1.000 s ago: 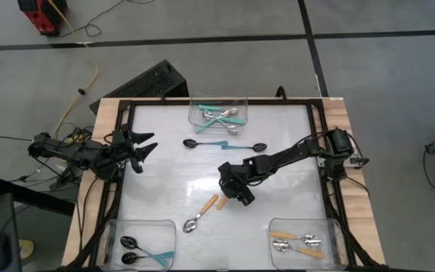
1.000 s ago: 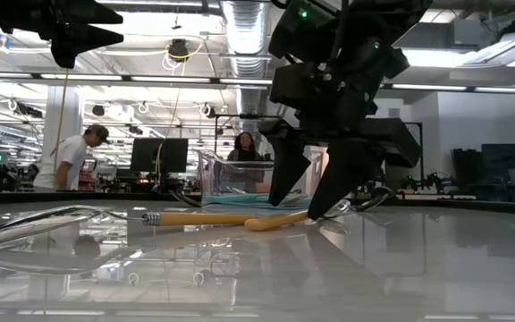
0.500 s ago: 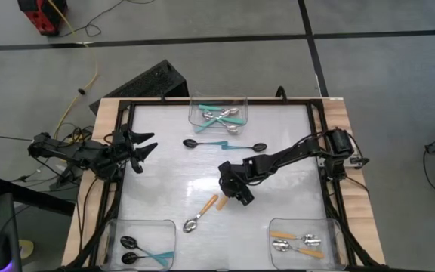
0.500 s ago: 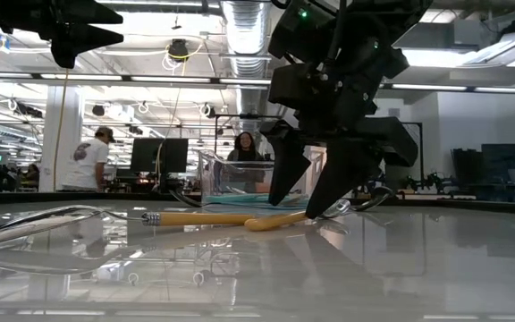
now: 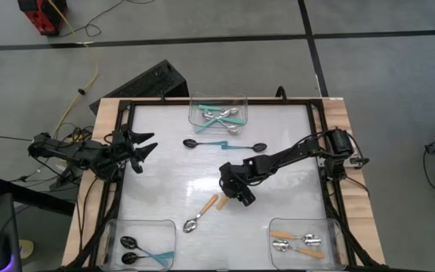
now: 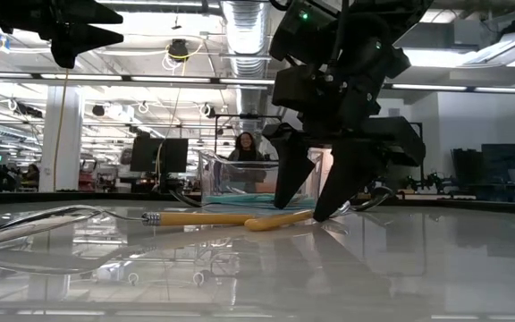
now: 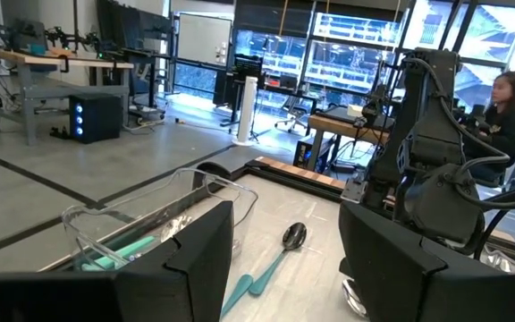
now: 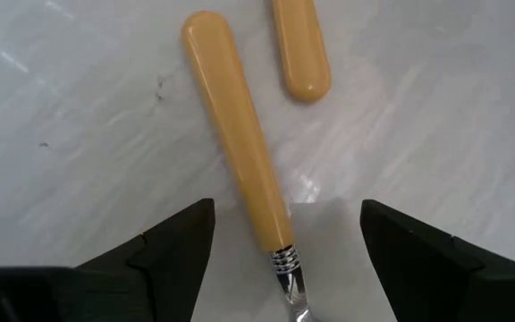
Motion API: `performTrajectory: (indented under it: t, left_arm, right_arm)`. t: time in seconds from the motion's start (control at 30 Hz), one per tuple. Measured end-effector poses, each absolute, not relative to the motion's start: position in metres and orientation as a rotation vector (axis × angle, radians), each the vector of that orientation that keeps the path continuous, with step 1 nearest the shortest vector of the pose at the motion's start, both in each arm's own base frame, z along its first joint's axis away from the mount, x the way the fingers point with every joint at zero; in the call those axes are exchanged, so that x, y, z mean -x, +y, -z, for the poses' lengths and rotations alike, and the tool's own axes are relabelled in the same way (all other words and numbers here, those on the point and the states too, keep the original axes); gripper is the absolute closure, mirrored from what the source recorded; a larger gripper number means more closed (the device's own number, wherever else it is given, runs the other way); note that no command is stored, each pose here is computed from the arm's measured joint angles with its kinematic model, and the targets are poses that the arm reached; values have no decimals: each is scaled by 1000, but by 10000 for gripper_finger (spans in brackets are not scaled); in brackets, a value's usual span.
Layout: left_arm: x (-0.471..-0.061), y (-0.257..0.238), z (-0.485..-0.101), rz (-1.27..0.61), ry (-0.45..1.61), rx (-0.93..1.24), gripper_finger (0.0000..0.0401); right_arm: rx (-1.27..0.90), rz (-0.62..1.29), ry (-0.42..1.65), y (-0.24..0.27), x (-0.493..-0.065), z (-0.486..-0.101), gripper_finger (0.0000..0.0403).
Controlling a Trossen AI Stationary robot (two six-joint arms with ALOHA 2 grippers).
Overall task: Sort silverware by color (type)
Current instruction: Put the right orange spoon into the bottom right transparent bin
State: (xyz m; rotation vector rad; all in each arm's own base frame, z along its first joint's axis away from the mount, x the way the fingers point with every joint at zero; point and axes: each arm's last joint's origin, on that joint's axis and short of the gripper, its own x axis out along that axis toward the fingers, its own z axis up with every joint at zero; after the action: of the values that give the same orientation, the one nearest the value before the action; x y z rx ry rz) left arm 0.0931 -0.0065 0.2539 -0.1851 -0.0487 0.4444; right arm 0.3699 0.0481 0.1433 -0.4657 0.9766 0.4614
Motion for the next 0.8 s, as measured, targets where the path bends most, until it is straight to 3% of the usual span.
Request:
performTrajectory:
  t: [0.5, 0.8]
  left_arm:
    - [-93, -6, -254, -444, -54, 188, 211]
    - [-93, -6, -254, -444, -54, 188, 211]
  right_arm:
    - [374, -410, 1007, 42, -371, -138, 101]
    - [291, -369, 1075, 37, -367, -136, 155]
